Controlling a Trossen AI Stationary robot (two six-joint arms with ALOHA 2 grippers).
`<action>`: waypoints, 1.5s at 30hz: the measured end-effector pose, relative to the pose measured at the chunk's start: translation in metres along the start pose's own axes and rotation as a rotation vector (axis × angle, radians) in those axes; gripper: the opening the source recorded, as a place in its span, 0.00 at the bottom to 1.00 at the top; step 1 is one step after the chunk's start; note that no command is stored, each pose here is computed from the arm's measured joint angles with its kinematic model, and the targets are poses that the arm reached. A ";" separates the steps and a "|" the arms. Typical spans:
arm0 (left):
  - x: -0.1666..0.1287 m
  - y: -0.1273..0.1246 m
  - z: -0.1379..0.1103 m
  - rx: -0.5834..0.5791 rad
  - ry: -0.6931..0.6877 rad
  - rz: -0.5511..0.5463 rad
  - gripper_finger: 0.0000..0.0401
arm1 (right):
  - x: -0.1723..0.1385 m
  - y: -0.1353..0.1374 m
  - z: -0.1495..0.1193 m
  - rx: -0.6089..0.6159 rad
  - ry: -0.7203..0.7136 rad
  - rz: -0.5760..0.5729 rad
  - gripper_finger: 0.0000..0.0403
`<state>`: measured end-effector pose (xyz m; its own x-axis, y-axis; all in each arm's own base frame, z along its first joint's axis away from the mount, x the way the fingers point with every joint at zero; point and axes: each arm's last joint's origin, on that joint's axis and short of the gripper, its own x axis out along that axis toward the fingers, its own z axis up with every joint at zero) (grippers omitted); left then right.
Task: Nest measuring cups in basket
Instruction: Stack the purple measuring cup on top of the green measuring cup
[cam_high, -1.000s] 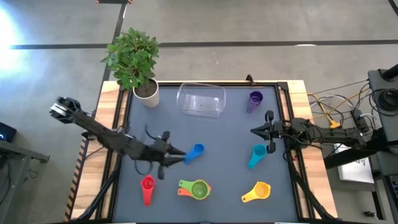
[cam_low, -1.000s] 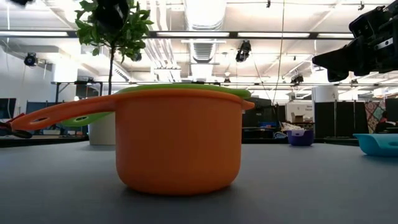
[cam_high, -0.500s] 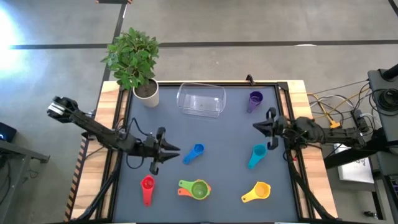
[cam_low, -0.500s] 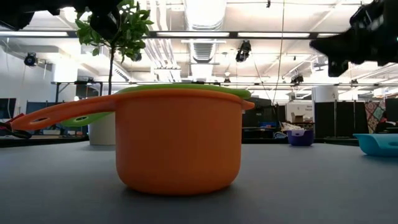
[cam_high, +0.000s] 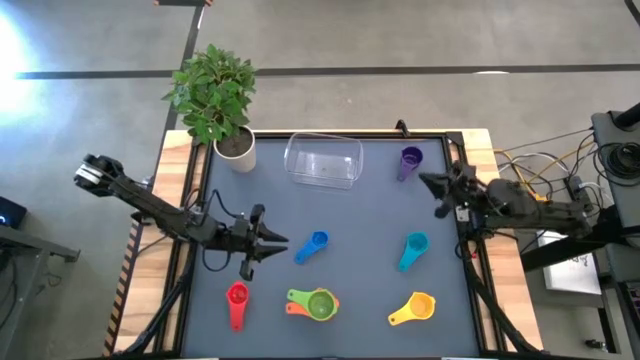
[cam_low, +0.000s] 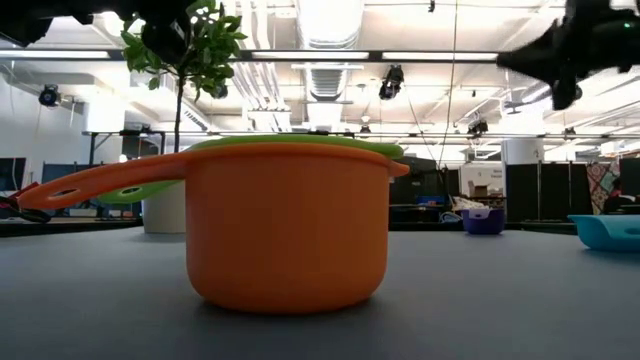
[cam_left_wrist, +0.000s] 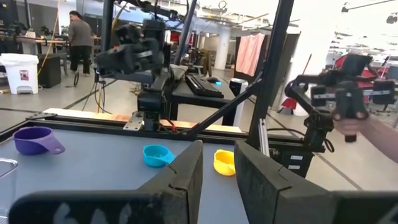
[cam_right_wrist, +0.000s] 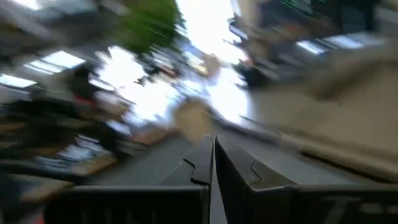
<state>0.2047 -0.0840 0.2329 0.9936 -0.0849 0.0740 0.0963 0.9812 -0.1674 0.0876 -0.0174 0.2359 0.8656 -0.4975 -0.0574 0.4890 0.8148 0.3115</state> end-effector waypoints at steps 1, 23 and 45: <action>0.000 0.000 0.000 -0.001 -0.001 0.000 0.18 | 0.000 0.000 0.004 -0.015 0.053 -0.073 0.02; 0.000 0.000 0.001 -0.052 -0.003 -0.001 0.18 | 0.087 -0.038 -0.009 0.138 0.678 -0.645 0.67; 0.000 0.000 0.001 -0.060 -0.001 -0.001 0.18 | 0.120 -0.135 -0.027 0.300 0.740 -0.830 0.52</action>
<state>0.2044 -0.0840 0.2334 0.9935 -0.0851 0.0753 0.1002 0.9690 -0.2259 0.1284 -0.1785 0.1611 0.1892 -0.4704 -0.8619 0.9784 0.1650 0.1248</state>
